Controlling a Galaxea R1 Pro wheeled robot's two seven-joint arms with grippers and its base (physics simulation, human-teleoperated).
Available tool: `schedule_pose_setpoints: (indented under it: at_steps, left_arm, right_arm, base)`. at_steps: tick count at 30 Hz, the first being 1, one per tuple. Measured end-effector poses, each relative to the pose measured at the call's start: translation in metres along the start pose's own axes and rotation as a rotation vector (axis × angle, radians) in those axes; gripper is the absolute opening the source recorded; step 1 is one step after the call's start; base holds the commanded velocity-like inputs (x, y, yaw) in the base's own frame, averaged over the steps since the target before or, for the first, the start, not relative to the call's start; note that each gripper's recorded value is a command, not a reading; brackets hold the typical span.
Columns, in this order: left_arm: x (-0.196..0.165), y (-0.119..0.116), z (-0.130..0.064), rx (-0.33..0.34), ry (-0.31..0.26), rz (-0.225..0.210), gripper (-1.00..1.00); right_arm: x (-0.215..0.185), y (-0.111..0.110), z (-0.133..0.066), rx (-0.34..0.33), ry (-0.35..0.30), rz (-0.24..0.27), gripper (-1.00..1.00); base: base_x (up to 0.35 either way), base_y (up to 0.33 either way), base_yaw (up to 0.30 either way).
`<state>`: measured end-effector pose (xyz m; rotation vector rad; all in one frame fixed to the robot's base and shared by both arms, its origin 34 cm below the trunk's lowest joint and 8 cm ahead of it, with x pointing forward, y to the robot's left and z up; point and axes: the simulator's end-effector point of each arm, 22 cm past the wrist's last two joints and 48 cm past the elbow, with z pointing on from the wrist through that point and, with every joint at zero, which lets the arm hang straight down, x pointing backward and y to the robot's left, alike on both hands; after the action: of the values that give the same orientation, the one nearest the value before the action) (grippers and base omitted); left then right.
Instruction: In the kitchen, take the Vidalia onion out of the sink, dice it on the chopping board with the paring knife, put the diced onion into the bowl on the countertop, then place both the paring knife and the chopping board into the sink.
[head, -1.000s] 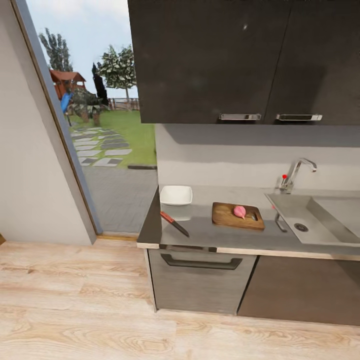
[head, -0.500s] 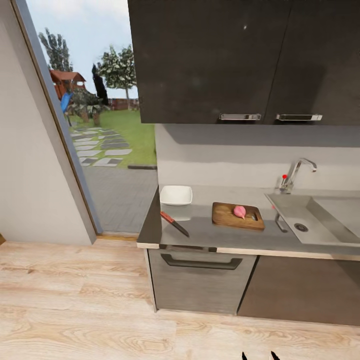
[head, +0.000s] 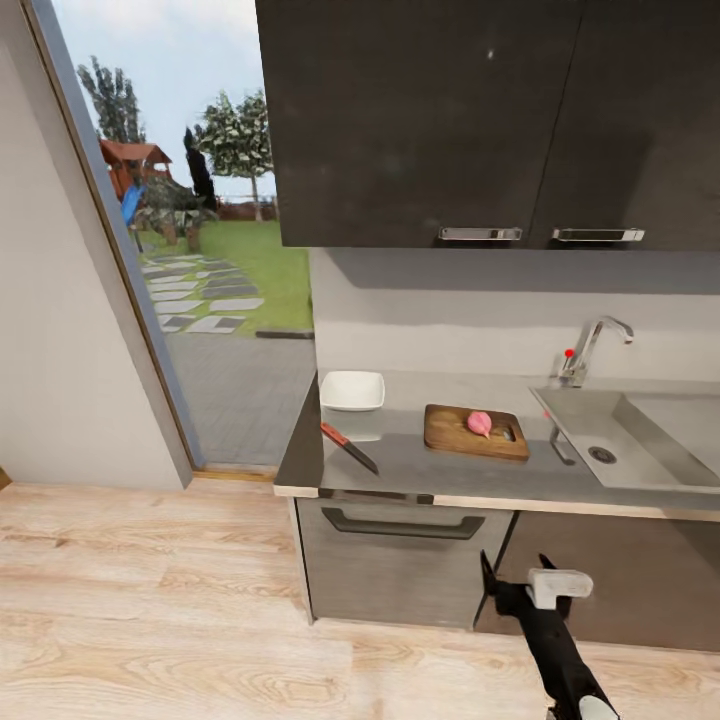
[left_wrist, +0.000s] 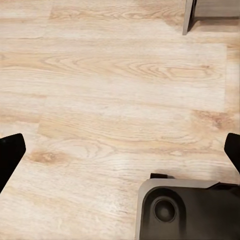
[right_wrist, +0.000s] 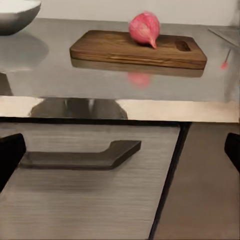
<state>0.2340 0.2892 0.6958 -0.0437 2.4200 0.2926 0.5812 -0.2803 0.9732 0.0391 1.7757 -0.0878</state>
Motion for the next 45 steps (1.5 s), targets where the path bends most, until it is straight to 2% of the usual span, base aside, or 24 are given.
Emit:
schedule_pose_setpoints:
  at_steps: [4,10,16,23,29,33,41,45]
  left_arm:
    - [0.000,0.000,0.000,0.000,0.000,0.000,1.00]
    - [-0.001,-0.002,0.000,0.002,-0.001,-0.003,1.00]
    - [-0.001,-0.005,-0.001,0.004,0.000,-0.006,1.00]
    - [-0.001,-0.005,0.000,0.004,-0.001,-0.005,1.00]
    - [-0.001,-0.004,-0.001,0.004,-0.002,-0.006,1.00]
    - [-0.001,-0.005,-0.001,0.004,-0.002,-0.006,1.00]
    - [0.000,-0.005,-0.001,0.005,0.001,-0.005,1.00]
    - [0.000,-0.005,-0.001,0.005,0.000,-0.006,1.00]
  right_arm:
    - [-0.031,0.002,0.001,0.011,-0.008,-0.001,1.00]
    - [-0.052,0.018,0.001,0.007,-0.030,-0.004,1.00]
    - [-0.071,0.019,0.006,0.036,-0.043,-0.001,1.00]
    - [-0.100,0.020,0.030,0.043,-0.053,0.003,1.00]
    - [-0.137,0.037,0.054,0.036,-0.051,0.045,1.00]
    - [-0.159,0.041,0.070,0.041,-0.032,0.034,1.00]
    - [-0.218,0.061,0.092,0.039,-0.058,0.079,1.00]
    - [-0.247,0.069,0.110,0.035,-0.056,0.066,1.00]
  base:
    - [0.000,0.000,0.000]
    - [0.000,0.000,0.000]
    - [-0.007,0.000,0.000]
    - [-0.227,0.000,0.000]
    - [-0.145,0.000,0.000]
    - [-0.017,0.000,0.000]
    - [-0.003,0.000,0.000]
    - [0.000,0.000,0.000]
